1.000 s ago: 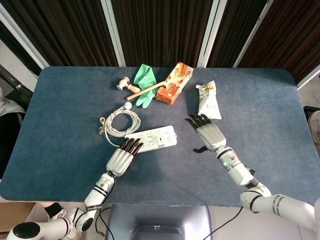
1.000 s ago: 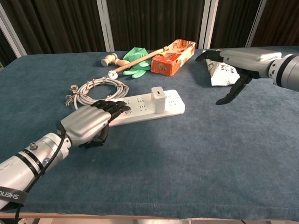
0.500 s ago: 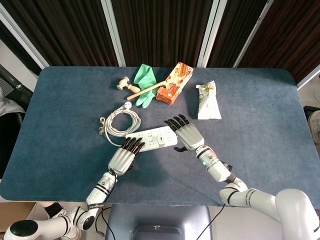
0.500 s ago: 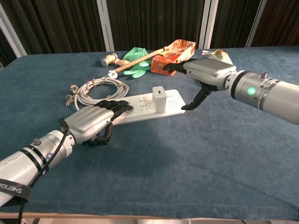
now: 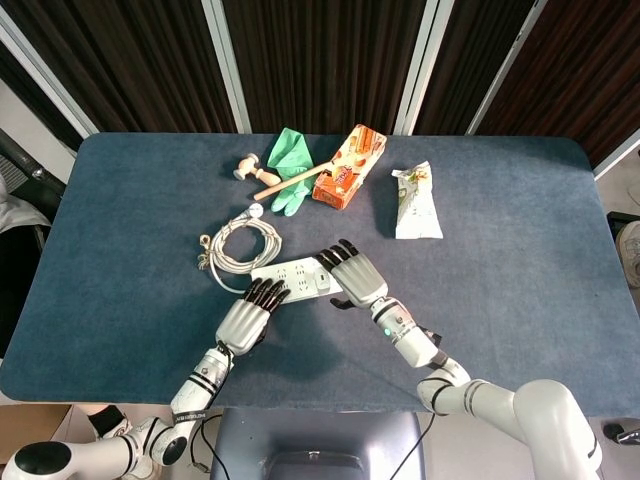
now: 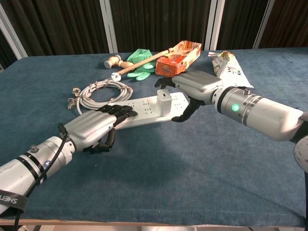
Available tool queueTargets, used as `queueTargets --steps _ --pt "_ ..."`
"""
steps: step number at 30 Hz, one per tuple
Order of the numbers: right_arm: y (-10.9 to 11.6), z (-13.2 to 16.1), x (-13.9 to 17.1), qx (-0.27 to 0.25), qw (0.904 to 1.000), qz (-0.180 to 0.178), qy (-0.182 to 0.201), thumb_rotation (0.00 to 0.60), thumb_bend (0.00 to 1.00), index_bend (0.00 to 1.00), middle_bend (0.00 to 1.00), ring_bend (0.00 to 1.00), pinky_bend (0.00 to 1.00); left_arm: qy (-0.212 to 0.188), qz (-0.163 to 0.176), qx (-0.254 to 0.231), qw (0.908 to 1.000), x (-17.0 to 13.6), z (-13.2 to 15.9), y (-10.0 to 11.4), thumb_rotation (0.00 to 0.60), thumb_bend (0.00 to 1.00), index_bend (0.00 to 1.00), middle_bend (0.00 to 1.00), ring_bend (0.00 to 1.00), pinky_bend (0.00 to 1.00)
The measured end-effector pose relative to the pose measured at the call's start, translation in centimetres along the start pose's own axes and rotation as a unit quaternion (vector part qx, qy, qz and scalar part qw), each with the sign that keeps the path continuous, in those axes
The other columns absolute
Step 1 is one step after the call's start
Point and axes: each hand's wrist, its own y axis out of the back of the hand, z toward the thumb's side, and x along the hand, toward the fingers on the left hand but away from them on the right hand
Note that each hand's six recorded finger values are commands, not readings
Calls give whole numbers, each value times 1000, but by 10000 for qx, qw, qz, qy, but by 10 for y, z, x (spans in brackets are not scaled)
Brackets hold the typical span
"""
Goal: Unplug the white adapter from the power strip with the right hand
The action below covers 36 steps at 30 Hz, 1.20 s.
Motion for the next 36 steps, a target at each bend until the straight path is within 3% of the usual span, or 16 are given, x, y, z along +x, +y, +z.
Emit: queueTargets --steps 19,27,36 --pt "-6 14 -10 25 9998 -207 -65 600 431 455 375 345 367 -69 -9 3 10000 1 1 1 600 909 0 0 0 74" --pt "-4 14 -10 53 9993 -369 -80 600 443 616 487 474 482 -68 -43 -1 10000 -1 1 -1 600 907 0 0 0 74" --pt "1 12 -9 -27 9985 -547 -41 600 452 694 531 534 515 -109 -60 -5 9999 -2 5 -3 600 905 0 0 0 74"
